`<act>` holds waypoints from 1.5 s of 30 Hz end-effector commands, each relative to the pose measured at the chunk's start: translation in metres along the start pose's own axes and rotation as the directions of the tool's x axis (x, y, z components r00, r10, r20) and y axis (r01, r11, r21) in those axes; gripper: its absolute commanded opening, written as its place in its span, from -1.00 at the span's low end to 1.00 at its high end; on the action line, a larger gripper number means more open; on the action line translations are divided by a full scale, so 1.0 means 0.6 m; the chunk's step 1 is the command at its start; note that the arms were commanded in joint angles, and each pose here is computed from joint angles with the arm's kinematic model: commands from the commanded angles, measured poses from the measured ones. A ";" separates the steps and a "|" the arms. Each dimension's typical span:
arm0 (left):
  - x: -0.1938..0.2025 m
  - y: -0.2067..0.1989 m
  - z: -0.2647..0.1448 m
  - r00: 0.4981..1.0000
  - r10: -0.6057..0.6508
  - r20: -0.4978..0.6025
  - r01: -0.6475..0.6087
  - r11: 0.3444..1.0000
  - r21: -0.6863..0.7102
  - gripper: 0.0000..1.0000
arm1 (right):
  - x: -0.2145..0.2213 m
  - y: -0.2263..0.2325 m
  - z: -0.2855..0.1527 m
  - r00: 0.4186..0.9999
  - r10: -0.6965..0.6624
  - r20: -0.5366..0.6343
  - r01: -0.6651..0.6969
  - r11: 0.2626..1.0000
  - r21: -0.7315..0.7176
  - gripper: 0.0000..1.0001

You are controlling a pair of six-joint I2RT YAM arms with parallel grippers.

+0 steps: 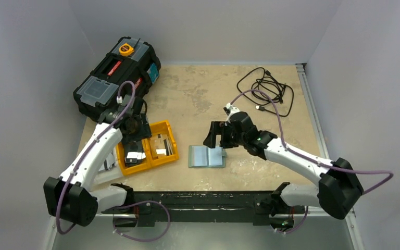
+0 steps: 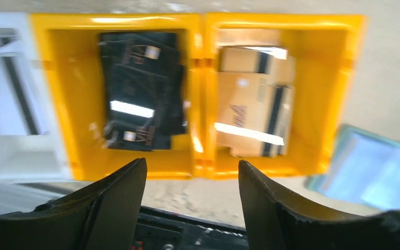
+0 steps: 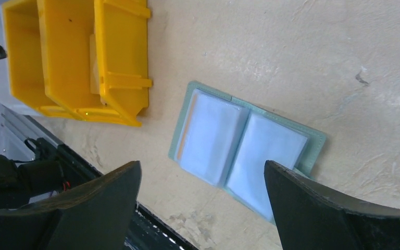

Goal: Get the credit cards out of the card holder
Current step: Place the credit card in the storage box, then remove the credit card from the card holder.

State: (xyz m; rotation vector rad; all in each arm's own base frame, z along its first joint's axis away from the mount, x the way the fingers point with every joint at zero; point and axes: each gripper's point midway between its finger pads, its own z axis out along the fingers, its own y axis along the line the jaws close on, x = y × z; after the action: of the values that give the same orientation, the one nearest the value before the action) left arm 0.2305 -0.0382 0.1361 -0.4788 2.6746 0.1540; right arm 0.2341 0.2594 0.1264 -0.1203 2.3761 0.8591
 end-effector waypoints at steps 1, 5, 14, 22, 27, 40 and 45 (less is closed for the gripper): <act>0.007 -0.100 -0.048 1.000 0.016 0.009 -0.018 0.930 0.368 0.30 | -0.010 0.005 0.025 0.998 -0.061 0.025 0.058 0.992 0.115 0.64; 0.030 -0.158 -0.083 0.998 0.065 0.007 -0.059 0.855 0.515 0.32 | 0.015 0.007 0.055 0.996 -0.082 -0.016 0.084 0.982 0.171 0.41; 0.068 -0.223 -0.090 0.995 0.097 -0.039 -0.051 0.773 0.632 0.33 | 0.068 0.007 0.110 0.990 -0.101 -0.099 0.125 0.953 0.276 0.11; 0.097 -0.241 -0.068 0.990 0.115 -0.080 -0.036 0.760 0.649 0.33 | 0.098 -0.013 0.136 0.983 -0.113 -0.147 0.157 0.929 0.336 0.10; 0.111 -0.250 -0.056 0.987 0.128 -0.102 -0.031 0.760 0.649 0.33 | 0.121 -0.037 0.140 0.979 -0.096 -0.179 0.158 0.913 0.376 -0.02; 0.161 -0.312 -0.020 0.963 0.208 -0.170 -0.052 0.765 0.642 0.28 | 0.176 -0.082 0.138 0.972 -0.035 -0.231 0.115 0.933 0.342 -0.79; 0.172 -0.338 -0.004 0.954 0.225 -0.201 -0.044 0.763 0.645 0.02 | 0.183 -0.094 0.137 0.971 -0.022 -0.240 0.102 0.940 0.325 -0.88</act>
State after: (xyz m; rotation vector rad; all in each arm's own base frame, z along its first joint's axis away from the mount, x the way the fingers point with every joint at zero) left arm 0.1990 -0.2383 0.0796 -0.0844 2.8352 -0.7334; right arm 0.2249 0.3027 0.0199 -0.1301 2.5672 0.5026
